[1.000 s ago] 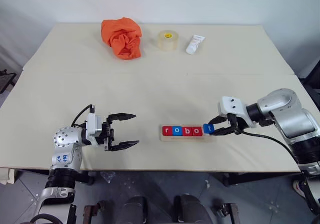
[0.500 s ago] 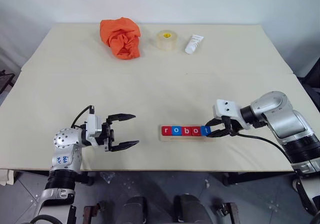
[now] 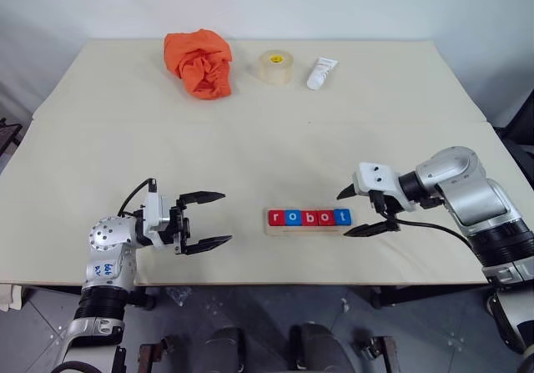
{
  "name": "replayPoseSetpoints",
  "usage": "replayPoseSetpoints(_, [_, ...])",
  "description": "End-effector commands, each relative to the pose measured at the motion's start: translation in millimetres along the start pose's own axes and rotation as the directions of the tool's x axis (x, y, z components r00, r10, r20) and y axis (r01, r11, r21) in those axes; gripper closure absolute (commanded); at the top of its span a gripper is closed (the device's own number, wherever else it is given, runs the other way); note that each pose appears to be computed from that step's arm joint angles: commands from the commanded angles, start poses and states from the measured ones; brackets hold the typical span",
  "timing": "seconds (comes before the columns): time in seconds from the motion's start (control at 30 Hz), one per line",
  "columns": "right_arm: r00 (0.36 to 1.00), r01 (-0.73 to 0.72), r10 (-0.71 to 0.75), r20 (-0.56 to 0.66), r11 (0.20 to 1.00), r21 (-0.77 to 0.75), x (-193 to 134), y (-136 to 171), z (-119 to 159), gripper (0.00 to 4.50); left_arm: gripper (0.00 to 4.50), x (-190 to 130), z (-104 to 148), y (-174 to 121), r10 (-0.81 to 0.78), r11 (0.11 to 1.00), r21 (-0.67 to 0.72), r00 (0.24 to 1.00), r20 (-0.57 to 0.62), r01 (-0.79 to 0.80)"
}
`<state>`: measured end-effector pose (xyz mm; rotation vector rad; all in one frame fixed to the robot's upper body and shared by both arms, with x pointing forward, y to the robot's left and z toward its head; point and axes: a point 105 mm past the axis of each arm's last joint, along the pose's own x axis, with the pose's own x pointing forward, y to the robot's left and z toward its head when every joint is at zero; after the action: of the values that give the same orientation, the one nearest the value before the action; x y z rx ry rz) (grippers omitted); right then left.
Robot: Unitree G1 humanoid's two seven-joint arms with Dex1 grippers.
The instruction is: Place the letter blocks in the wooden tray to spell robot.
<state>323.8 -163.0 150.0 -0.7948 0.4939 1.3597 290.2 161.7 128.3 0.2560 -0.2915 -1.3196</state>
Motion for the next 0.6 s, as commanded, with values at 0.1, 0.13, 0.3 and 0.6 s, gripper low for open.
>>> replayPoseSetpoints(0.1, [0.996, 0.077, -0.079, 0.052, 0.996, 0.035, -15.7, -3.6, 2.9, 0.19, 0.00, -0.1, 8.8, 0.7, 0.006, 0.999, 0.044, 1.000, 0.020, -0.007])
replayPoseSetpoints(0.13, [0.993, 0.093, -0.096, 0.066, 0.995, 0.047, -18.1, -3.9, 1.0, 0.39, 0.00, 0.1, 8.7, 0.3, 0.006, 0.999, 0.043, 1.000, 0.021, -0.007])
replayPoseSetpoints(0.3, [0.983, 0.175, -0.179, 0.037, 0.980, 0.095, -24.9, -6.5, -19.6, 1.99, 0.00, 0.7, 7.8, -2.5, 0.004, 0.999, 0.037, 1.000, 0.022, -0.004])
replayPoseSetpoints(0.6, [0.981, 0.181, -0.188, 0.045, 0.975, 0.125, -15.7, -4.5, -26.7, 4.49, 0.00, 2.3, 8.2, -3.1, -0.002, 0.999, 0.035, 1.000, 0.024, 0.002])
